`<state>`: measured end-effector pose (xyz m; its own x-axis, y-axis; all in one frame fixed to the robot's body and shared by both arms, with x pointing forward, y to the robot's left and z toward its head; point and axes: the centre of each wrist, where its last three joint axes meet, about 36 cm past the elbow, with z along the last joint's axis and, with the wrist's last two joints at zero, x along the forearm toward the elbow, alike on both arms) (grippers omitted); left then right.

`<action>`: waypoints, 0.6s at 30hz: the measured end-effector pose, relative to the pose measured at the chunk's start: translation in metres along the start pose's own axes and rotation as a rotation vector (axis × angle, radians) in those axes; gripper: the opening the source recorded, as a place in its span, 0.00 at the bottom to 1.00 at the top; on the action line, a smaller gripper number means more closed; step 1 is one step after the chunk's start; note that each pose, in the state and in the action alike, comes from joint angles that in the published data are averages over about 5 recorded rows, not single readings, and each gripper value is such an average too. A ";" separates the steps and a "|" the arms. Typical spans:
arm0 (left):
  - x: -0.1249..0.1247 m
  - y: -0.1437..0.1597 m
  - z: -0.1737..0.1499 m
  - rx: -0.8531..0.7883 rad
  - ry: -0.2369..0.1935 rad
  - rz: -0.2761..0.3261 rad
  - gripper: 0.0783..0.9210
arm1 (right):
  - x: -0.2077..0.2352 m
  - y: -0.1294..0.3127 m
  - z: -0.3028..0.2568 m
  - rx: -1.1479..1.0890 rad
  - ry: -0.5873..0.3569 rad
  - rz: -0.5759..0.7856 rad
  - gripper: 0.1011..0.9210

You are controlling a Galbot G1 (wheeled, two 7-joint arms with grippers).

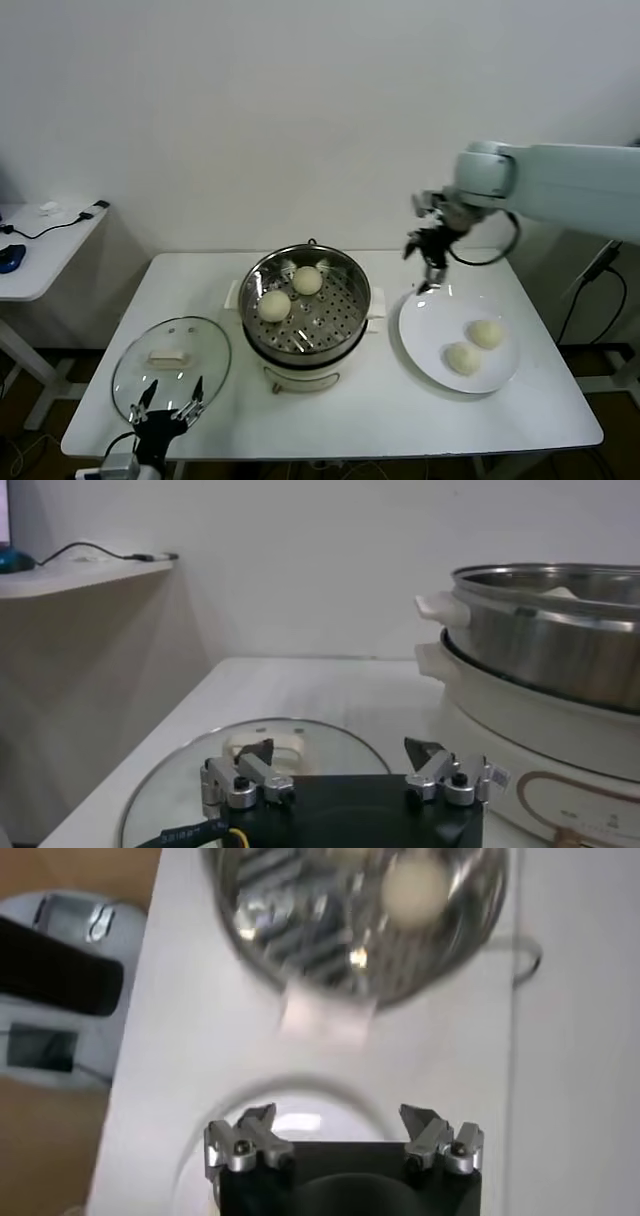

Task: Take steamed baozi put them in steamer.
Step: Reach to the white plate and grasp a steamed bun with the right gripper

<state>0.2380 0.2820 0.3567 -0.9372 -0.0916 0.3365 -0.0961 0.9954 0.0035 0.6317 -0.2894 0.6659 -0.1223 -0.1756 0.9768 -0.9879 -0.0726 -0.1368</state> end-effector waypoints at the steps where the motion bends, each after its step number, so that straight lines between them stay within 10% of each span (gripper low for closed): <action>1: 0.000 0.000 0.000 0.000 0.000 -0.001 0.88 | -0.006 0.006 0.013 -0.016 0.010 -0.005 0.88; 18: 0.004 -0.002 0.004 0.010 0.012 -0.013 0.88 | -0.127 0.073 0.110 -0.177 0.093 -0.062 0.88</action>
<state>0.2329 0.2791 0.3541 -0.9318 -0.1038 0.3478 -0.1111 0.9938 -0.0013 0.5861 -0.3803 0.5133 -0.0608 -0.0838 0.9946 -0.9941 0.0950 -0.0527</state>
